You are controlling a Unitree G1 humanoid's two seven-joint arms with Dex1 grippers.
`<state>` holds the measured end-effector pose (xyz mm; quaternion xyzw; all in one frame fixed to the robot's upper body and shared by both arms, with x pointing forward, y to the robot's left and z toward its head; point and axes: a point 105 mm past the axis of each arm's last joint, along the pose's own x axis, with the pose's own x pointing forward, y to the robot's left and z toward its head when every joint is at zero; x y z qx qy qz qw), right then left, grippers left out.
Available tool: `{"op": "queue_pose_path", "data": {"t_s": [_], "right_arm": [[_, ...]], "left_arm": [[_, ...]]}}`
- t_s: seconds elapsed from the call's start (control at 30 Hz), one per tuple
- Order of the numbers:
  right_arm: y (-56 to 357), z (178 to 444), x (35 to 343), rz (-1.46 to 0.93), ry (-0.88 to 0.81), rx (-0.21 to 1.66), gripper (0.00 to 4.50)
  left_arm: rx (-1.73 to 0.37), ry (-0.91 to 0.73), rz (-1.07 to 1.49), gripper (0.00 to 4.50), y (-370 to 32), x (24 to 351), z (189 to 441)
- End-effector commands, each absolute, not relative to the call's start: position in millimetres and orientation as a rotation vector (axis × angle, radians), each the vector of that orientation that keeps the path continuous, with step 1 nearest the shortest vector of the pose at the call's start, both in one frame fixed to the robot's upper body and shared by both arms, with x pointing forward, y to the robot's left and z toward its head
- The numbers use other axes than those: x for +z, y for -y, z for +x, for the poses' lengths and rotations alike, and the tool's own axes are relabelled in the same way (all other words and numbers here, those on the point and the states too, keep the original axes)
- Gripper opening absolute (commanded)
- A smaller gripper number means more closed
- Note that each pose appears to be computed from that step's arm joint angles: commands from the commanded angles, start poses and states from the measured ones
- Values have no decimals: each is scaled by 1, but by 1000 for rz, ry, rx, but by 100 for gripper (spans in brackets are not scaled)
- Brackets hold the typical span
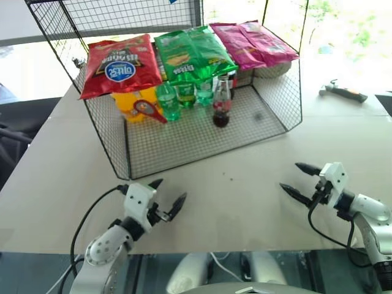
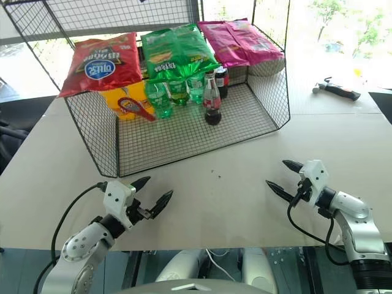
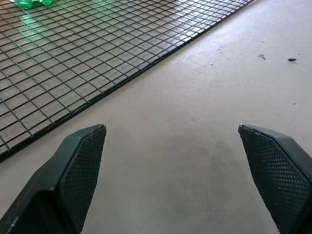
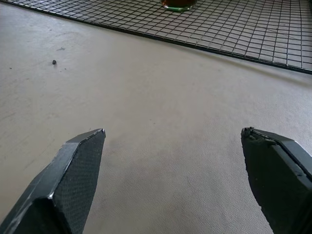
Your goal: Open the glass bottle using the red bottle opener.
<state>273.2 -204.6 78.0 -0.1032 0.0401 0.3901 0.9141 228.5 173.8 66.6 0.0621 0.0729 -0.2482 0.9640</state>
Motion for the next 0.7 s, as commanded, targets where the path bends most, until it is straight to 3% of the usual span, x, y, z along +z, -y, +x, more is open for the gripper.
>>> {"op": "queue_pose_path", "data": {"t_s": [0.03,0.7], "right_arm": [[207,268,91,-217,-40,790,448],[195,268,89,-195,-14,774,448]], "left_arm": [[-522,-110,145,450,-171,78,229],[-539,-83,182,450,-185,86,242]]}}
